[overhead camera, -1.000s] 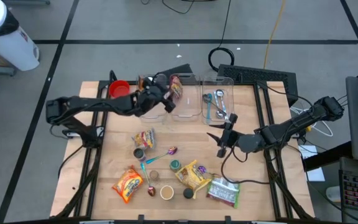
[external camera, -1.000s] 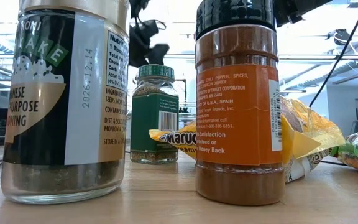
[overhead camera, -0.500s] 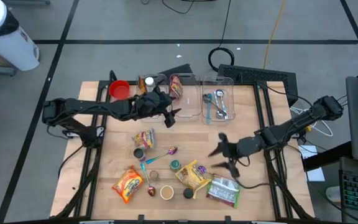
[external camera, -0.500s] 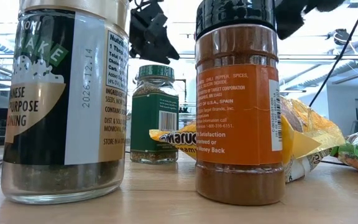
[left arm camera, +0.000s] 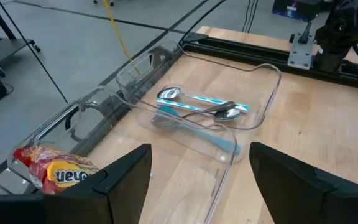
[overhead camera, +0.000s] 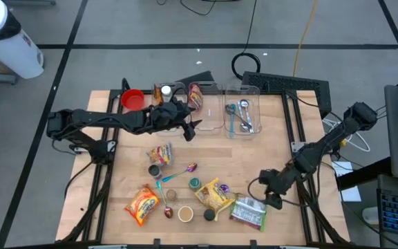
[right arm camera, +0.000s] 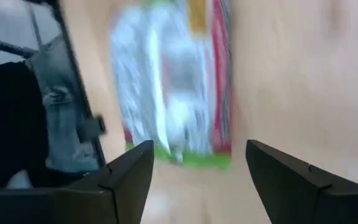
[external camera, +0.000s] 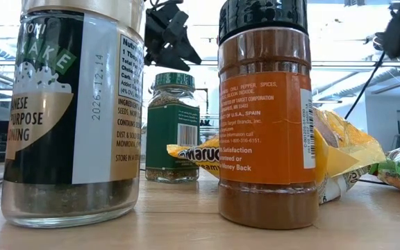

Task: Pick & Place Food Item
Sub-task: Put the green noodle pack into the middle transparent bin

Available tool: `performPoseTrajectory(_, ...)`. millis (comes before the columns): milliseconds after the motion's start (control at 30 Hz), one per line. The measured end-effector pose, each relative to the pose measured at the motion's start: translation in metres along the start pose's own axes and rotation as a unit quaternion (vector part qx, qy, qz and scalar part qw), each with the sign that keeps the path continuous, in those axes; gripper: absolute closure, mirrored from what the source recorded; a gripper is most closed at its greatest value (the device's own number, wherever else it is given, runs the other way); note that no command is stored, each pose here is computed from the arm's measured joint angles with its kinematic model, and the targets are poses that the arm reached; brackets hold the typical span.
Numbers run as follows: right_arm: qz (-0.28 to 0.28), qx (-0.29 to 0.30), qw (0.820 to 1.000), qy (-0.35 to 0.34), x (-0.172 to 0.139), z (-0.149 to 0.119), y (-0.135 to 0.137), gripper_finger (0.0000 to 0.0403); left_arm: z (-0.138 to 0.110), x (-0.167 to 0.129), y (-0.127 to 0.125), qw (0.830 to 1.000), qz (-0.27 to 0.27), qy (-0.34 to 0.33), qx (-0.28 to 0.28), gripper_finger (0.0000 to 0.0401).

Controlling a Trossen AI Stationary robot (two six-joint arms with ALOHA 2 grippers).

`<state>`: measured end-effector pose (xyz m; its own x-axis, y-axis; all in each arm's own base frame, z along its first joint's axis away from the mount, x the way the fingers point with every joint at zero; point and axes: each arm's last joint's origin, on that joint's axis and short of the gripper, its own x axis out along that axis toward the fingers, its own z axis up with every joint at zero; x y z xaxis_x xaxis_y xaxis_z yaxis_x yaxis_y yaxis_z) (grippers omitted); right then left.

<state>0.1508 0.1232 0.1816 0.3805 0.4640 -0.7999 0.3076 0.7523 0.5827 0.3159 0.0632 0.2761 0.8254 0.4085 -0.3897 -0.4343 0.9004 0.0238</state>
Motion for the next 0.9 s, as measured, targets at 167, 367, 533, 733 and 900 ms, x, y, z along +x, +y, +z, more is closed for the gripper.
performPoseTrajectory(167,0.012,0.074,0.997,0.011,0.017,-0.016,-0.022,0.0165,0.0,0.0,0.0,1.0,0.0,-0.001,0.0,0.0127)
performPoseTrajectory(367,0.085,0.114,0.99,-0.007,0.031,-0.022,-0.042,0.0168,0.0,0.0,0.0,1.0,0.0,-0.001,0.0,0.0127)
performPoseTrajectory(533,0.084,0.122,0.989,-0.006,0.034,-0.026,-0.05,0.019,0.0,0.0,0.0,1.0,0.0,-0.001,0.001,0.0127)
performPoseTrajectory(733,0.1,0.112,0.989,-0.01,0.034,-0.025,-0.048,0.0238,0.0,0.0,0.0,1.0,0.0,-0.001,0.002,0.0128)
performPoseTrajectory(900,0.096,0.108,0.989,-0.01,0.034,-0.025,-0.048,0.0281,0.0,0.0,0.0,1.0,0.001,-0.001,0.002,0.0127)
